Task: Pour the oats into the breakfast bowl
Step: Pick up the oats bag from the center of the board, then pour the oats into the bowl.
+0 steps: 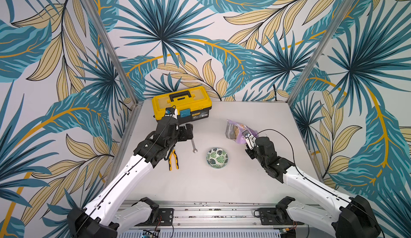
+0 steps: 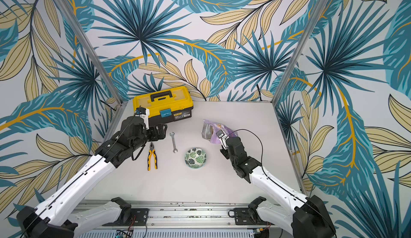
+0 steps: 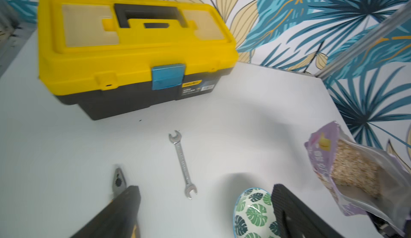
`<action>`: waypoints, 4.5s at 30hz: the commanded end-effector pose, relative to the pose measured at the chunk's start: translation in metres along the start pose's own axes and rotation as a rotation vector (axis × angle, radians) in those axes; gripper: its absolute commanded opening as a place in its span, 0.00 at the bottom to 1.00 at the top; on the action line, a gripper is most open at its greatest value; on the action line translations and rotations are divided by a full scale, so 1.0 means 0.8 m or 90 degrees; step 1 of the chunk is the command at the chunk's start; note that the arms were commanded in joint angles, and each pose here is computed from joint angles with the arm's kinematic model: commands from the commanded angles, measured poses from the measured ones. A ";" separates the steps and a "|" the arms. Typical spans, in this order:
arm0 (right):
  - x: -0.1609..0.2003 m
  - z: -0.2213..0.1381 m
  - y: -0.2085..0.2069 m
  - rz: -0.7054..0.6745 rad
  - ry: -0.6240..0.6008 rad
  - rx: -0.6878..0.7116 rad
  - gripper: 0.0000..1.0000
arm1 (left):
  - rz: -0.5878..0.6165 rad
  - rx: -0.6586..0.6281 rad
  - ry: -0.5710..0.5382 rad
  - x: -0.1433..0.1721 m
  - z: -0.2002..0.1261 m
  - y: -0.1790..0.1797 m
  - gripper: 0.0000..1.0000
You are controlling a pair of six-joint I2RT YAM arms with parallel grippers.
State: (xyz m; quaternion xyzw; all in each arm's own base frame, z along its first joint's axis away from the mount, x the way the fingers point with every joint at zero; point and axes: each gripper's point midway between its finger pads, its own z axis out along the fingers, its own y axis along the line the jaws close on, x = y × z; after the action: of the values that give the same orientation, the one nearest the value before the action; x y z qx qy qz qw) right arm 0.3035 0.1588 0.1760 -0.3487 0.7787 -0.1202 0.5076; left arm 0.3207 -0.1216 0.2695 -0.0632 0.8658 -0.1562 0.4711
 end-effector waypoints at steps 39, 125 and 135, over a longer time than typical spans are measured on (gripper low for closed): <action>-0.071 -0.037 0.031 -0.602 -0.012 0.290 0.00 | -0.096 -0.153 -0.097 0.023 -0.033 0.113 1.00; -0.069 -0.050 0.060 -0.650 -0.046 0.336 0.00 | -0.096 -0.160 -0.083 0.025 -0.031 0.113 1.00; -0.067 -0.043 0.066 -0.570 -0.035 0.290 0.00 | -0.099 -0.158 -0.082 0.024 -0.031 0.113 1.00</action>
State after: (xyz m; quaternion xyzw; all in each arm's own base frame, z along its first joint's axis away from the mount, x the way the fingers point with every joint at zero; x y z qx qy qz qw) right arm 0.2625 0.2288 0.1688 -0.5997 0.4380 -0.5077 0.4368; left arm 0.2926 -0.0385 0.2340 -0.1961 0.8395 -0.0828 0.4999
